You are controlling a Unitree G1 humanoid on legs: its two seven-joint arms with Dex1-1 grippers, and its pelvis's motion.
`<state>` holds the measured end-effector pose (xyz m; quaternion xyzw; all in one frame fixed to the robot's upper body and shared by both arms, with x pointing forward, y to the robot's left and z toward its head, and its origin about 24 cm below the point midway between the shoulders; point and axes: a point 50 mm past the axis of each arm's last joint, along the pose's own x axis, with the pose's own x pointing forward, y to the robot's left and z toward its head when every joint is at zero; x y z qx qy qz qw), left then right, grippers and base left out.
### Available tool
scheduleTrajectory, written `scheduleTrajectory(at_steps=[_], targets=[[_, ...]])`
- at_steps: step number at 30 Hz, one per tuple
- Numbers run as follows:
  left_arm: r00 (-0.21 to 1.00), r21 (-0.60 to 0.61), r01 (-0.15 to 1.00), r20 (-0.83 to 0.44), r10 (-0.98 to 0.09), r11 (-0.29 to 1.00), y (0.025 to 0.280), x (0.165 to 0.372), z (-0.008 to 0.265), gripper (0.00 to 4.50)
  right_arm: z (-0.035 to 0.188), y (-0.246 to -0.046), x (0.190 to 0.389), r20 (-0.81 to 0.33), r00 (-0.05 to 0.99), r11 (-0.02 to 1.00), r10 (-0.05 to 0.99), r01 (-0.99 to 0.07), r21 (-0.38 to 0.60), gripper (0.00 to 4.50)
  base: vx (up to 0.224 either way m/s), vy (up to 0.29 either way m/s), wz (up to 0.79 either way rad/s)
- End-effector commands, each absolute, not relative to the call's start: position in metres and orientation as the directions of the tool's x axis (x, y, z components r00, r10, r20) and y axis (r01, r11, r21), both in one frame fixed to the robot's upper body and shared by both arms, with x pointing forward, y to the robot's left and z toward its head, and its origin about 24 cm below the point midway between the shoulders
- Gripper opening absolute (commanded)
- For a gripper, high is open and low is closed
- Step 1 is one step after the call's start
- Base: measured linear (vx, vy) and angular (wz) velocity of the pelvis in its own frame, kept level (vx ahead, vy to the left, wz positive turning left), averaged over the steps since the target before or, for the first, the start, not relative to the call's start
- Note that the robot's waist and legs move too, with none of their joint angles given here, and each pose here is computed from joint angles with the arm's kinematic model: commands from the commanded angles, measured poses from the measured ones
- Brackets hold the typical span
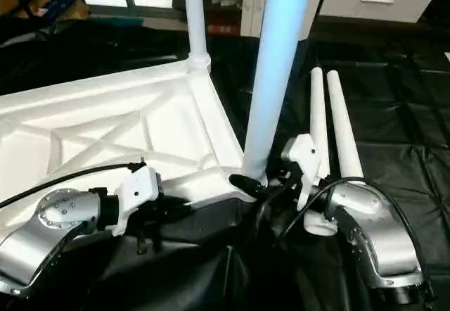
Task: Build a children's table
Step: Rotate leg to tighten
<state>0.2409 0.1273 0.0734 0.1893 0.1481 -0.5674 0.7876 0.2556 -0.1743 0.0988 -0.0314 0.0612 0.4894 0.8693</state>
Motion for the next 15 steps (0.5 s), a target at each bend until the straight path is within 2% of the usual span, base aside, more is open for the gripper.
scheduleTrajectory(at_steps=[1, 3, 5, 10, 15], targets=[[0.241, 0.025, 0.964, -0.515, -0.823, 0.266, 0.1294, 0.2296, 0.0499, 0.0, 0.0985, -0.1727, 0.2526, -0.126, 0.488, 0.493, 0.864, -0.87, 0.013, 2.83, 0.0, 0.0, 0.0], [0.236, 0.022, 0.965, -0.513, -0.825, 0.262, 0.1292, 0.229, 0.0501, 0.0, 0.0985, -0.1721, 0.252, -0.124, 0.482, 0.487, 0.868, -0.873, 0.015, 2.76, 0.0, 0.0, 0.0], [0.235, 0.022, 0.965, -0.512, -0.827, 0.26, 0.1291, 0.2288, 0.05, 0.0, 0.0985, -0.1717, 0.2518, -0.122, 0.48, 0.486, 0.869, -0.874, 0.018, 2.45, 0.0, 0.0, 0.0], [0.23, 0.022, 0.967, -0.511, -0.828, 0.255, 0.1294, 0.2285, 0.0494, 0.0, 0.0976, -0.1725, 0.2519, -0.118, 0.488, 0.494, 0.865, -0.869, 0.024, 2.11, 0.0, 0.0, 0.0], [0.227, 0.022, 0.968, -0.511, -0.829, 0.252, 0.1272, 0.2287, 0.0489, 0.0, 0.0923, -0.1738, 0.2538, -0.14, 0.53, 0.54, 0.836, -0.841, 0.038, 2.05, 0.0, 0.0, 0.0]])
